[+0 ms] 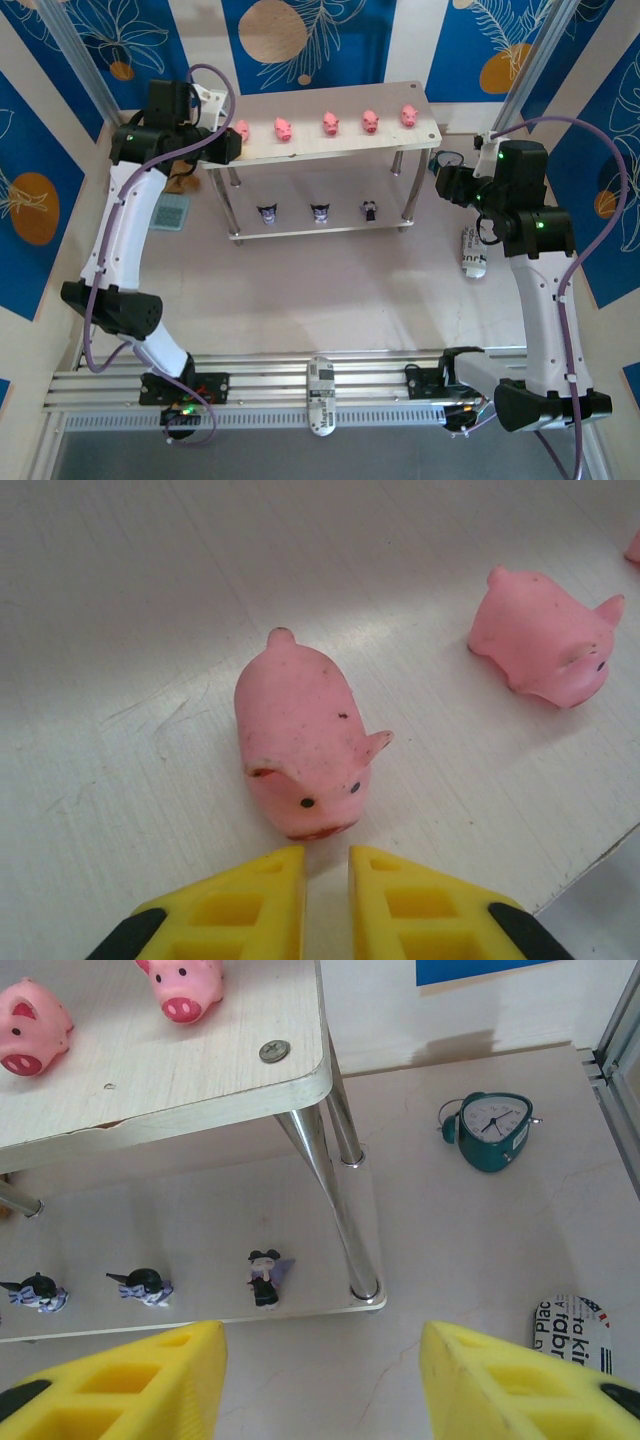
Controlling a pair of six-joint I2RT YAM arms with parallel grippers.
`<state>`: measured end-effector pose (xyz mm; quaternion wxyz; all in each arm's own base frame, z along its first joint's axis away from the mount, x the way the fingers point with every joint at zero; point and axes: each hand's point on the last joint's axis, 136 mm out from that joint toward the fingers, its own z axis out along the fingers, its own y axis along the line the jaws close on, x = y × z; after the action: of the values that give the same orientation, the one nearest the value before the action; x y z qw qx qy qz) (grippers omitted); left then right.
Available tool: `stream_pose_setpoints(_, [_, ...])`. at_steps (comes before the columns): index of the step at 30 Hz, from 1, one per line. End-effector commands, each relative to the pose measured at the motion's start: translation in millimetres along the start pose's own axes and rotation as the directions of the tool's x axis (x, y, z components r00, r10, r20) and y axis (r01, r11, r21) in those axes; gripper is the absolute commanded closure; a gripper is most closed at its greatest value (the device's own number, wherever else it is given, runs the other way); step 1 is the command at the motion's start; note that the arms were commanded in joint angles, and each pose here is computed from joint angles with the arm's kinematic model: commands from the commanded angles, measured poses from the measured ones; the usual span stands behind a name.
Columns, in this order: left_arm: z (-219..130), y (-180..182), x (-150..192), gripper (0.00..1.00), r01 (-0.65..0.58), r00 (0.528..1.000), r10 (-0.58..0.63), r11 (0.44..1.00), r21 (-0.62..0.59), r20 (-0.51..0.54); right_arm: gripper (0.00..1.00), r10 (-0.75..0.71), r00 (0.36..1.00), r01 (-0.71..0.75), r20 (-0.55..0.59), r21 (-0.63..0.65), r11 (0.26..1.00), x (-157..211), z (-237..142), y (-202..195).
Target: Place and organize the plastic toys onto the shelf
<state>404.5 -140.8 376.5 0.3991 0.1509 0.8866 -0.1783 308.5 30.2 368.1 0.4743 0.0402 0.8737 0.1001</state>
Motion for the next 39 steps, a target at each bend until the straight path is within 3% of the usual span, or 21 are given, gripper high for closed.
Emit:
stream_pose_setpoints(1, [-47.8, -2.1, -9.7, 0.79, -0.029, 0.996, 0.033, 0.999, -0.041, 0.08, 0.45, -0.007, 0.999, 0.007, 0.033, -0.001, 1.0, -7.8, -7.0, 0.3])
stream_pose_setpoints(6, [-95.8, -5.9, -2.1, 0.77, -0.042, 0.988, 0.057, 0.994, -0.106, 0.145, 0.44, 0.002, 0.999, -0.002, 0.032, -0.004, 1.0, -8.0, -6.8, 0.1])
stream_pose_setpoints(10, [-117.2, 5.7, 23.8, 0.65, -0.056, 0.969, 0.103, 0.976, -0.21, 0.223, 0.38, 0.041, 0.998, -0.04, 0.041, -0.036, 0.999, -3.1, -6.9, -0.7])
stream_pose_setpoints(11, [-117.4, 10.3, 34.5, 0.58, -0.05, 0.965, 0.107, 0.971, -0.234, 0.239, 0.36, 0.057, 0.997, -0.055, 0.044, -0.047, 0.997, -0.2, -7.3, -1.0])
stream_pose_setpoints(13, [-115.8, 21.3, 55.6, 0.01, -0.029, 0.959, 0.108, 0.958, -0.285, 0.263, 0.23, 0.085, 0.995, -0.083, 0.043, -0.056, 0.995, 7.5, -6.1, -4.6])
stream_pose_setpoints(15, [-105.9, 37.0, 80.1, 0.0, -0.003, 0.957, 0.102, 0.941, -0.339, 0.273, 0.01, 0.12, 0.992, -0.117, 0.04, -0.057, 0.991, 19.6, -4.2, -8.6])
stream_pose_setpoints(25, [-8.9, 107.5, 182.7, 0.0, 0.092, 0.966, 0.023, 0.9, -0.426, 0.256, 0.01, 0.182, 0.973, -0.186, 0.14, 0.015, 0.982, 69.4, -17.5, -31.6])
stream_pose_setpoints(32, [42.8, 128.7, 205.2, 0.0, 0.038, 0.892, 0.17, 0.895, -0.444, 0.418, 0.01, 0.185, 0.977, -0.191, 0.103, 0.056, 0.98, 87.6, -7.7, -40.1])
stream_pose_setpoints(39, [91.3, 146.2, 226.1, 0.0, 0.027, 0.91, 0.159, 0.899, -0.438, 0.383, 0.01, 0.192, 0.979, -0.197, 0.066, 0.079, 0.977, 112.2, 22.0, -48.8])
